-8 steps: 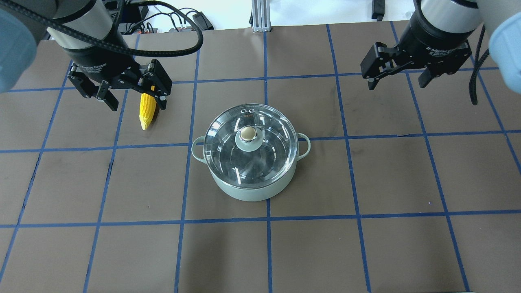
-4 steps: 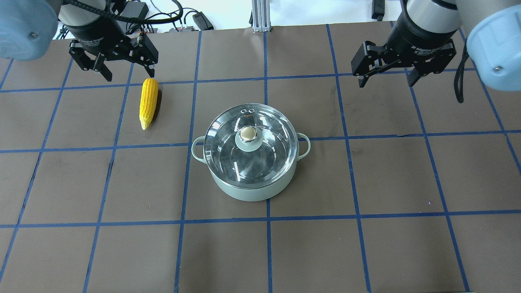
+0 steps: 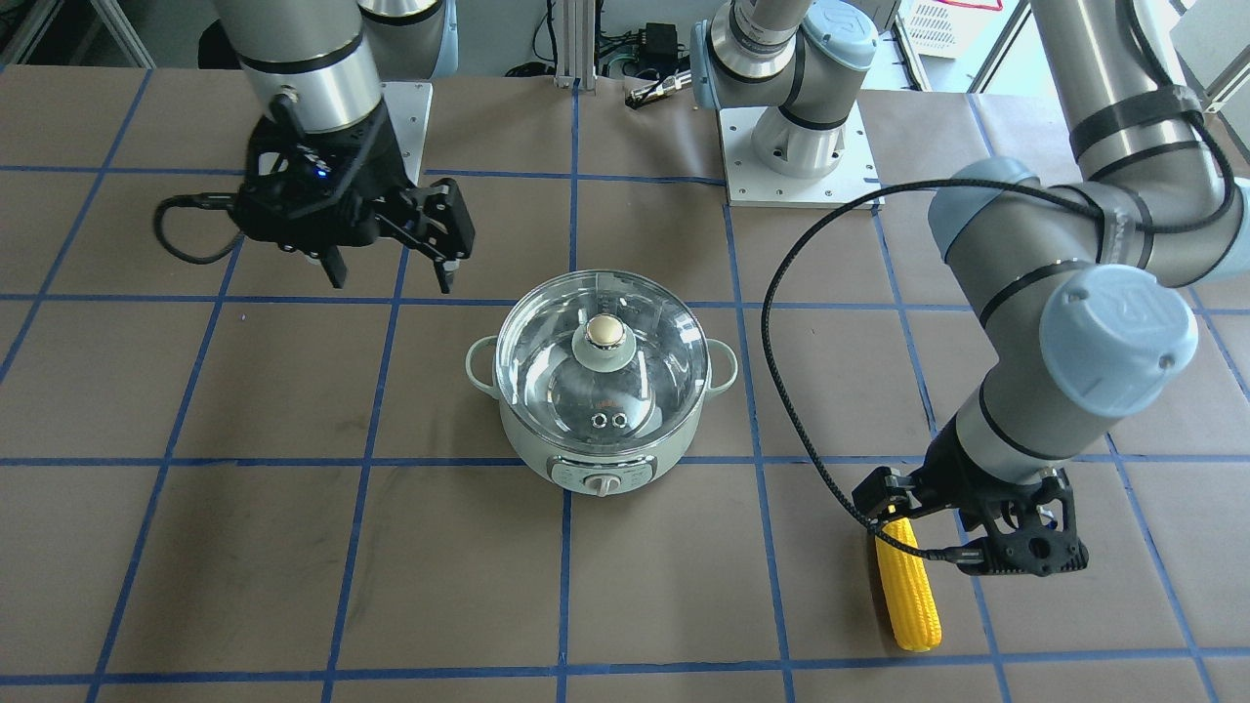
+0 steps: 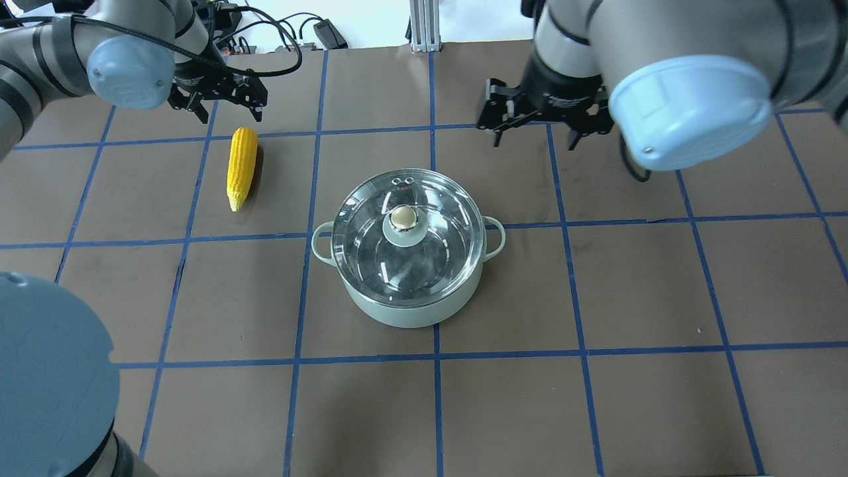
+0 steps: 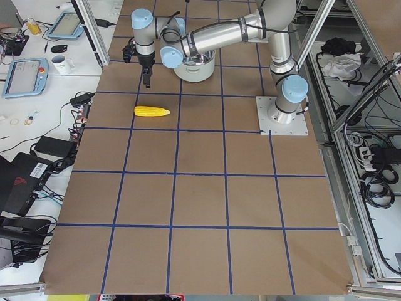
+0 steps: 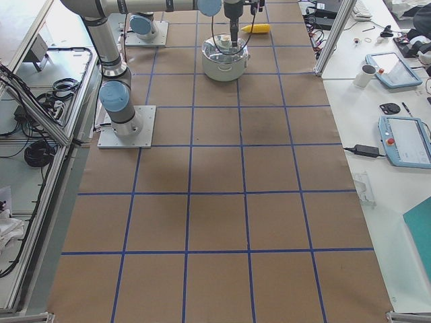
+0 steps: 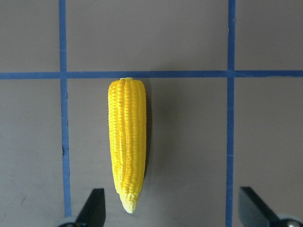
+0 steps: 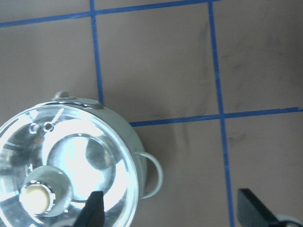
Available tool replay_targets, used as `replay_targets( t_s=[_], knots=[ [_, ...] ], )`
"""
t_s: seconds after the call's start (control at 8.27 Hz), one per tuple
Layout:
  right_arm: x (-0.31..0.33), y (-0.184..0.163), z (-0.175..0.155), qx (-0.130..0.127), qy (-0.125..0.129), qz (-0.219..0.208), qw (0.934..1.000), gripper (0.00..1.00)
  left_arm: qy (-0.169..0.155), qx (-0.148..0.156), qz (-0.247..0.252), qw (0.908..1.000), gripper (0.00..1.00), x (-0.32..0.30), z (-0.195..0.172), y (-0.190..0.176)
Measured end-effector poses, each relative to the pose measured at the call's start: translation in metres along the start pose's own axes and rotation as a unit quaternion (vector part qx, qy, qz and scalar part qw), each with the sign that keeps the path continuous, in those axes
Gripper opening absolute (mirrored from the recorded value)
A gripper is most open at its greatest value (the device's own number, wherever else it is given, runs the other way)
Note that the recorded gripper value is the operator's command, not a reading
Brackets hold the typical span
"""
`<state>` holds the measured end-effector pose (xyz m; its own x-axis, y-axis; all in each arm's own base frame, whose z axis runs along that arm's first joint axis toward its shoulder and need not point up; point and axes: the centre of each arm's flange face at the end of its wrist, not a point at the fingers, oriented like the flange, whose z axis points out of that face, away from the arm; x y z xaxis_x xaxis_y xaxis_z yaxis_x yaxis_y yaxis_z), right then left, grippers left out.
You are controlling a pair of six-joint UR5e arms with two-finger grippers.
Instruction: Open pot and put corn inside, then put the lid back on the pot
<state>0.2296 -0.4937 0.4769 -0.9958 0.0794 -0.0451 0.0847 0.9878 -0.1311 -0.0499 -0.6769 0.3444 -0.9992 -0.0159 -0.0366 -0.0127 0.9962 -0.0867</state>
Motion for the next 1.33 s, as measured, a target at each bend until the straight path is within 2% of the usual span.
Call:
replay_targets(
  t_s=[0.36,0.48,0.73,0.97,1.09,1.33],
  knots=[
    [-0.11,0.017,0.056,0.025,-0.025,0.037,0.9987,1.0,0.002,-0.01,-0.001,1.0,1.0,-0.031,0.07,-0.019],
    [-0.127,0.018,0.075,0.027,-0.028,0.045,0.9982,1.0,0.0,0.001,-0.007,1.0,1.0,-0.042,0.085,-0.025],
    [-0.141,0.019,0.097,0.021,-0.03,0.062,0.9974,1.0,-0.003,0.02,-0.013,0.9997,1.0,-0.05,0.124,-0.037],
    [-0.154,0.028,0.109,0.011,-0.026,0.064,0.9975,0.99,-0.002,0.017,-0.018,0.9997,1.0,-0.051,0.144,-0.038],
    [-0.16,0.035,0.115,0.003,-0.019,0.06,0.998,0.82,-0.002,0.012,-0.02,0.9997,0.83,-0.051,0.15,-0.035],
    [-0.165,0.044,0.123,-0.01,0.003,0.048,0.9988,0.77,-0.003,0.005,-0.03,0.9995,0.4,-0.05,0.158,-0.029]
  ],
)
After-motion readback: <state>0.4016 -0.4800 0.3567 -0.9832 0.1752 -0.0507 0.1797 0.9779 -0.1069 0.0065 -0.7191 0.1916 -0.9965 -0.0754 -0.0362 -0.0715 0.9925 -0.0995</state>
